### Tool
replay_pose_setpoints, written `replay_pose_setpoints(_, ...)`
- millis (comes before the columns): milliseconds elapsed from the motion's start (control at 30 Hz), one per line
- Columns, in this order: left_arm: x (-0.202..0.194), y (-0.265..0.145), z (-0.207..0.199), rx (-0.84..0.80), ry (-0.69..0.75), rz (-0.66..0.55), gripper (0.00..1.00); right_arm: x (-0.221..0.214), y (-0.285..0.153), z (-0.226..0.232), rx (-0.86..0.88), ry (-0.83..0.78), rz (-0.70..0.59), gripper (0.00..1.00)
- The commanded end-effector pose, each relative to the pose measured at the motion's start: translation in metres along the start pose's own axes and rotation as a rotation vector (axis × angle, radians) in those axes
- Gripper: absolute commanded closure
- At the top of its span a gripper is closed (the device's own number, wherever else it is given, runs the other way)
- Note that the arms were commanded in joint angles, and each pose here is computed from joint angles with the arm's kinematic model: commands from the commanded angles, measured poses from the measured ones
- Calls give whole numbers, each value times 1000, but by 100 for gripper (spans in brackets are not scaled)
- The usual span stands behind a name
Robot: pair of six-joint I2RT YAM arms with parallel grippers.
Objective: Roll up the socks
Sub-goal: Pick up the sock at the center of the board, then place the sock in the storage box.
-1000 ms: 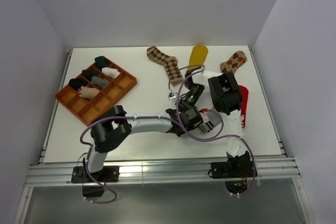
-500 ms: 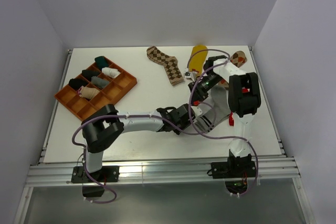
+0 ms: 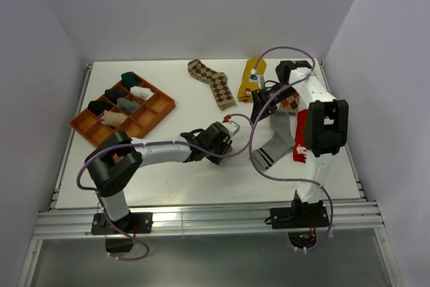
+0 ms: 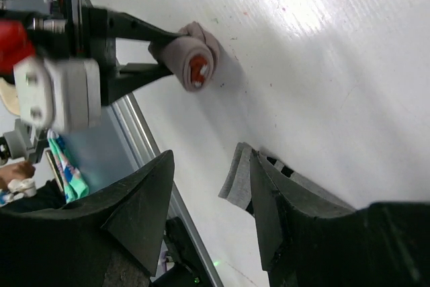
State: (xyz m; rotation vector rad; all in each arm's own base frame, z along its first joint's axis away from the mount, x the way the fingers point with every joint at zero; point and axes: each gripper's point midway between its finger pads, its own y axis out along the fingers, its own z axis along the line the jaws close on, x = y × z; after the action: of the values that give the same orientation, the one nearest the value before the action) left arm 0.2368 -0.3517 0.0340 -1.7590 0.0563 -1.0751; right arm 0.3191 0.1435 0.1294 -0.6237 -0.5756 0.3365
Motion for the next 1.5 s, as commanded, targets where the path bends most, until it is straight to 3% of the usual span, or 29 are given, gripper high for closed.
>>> replay_pose_setpoints(0, 11, -16, 21, 37, -117, -41, 100, 23, -23, 8, -69, -47, -82, 44)
replay_pose_setpoints(233, 48, -62, 79, 198, -308, -182, 100, 40, -44, 15, -135, -97, -124, 44)
replay_pose_setpoints(467, 61, -138, 172, 550, -513, -322, 100, 58, -51, 11, -143, -103, -138, 44)
replay_pose_setpoints(700, 12, -235, 277, 1062, -785, -363, 100, 73, -51, 8, -162, -111, -146, 45)
replay_pose_setpoints(833, -21, -278, 313, 1299, -907, -361, 100, 74, -44, 7, -173, -118, -126, 45)
replay_pose_setpoints(900, -43, -297, 330, 1422, -950, -293, 100, 75, -38, 9, -166, -119, -113, 45)
replay_pose_setpoints(1267, -91, -318, 404, 1711, -1112, -168, 100, 65, -6, 10, -131, -106, -20, 45)
replay_pose_setpoints(1467, -108, -312, 438, 1734, -1166, -122, 100, 62, -5, 6, -149, -98, 12, 45)
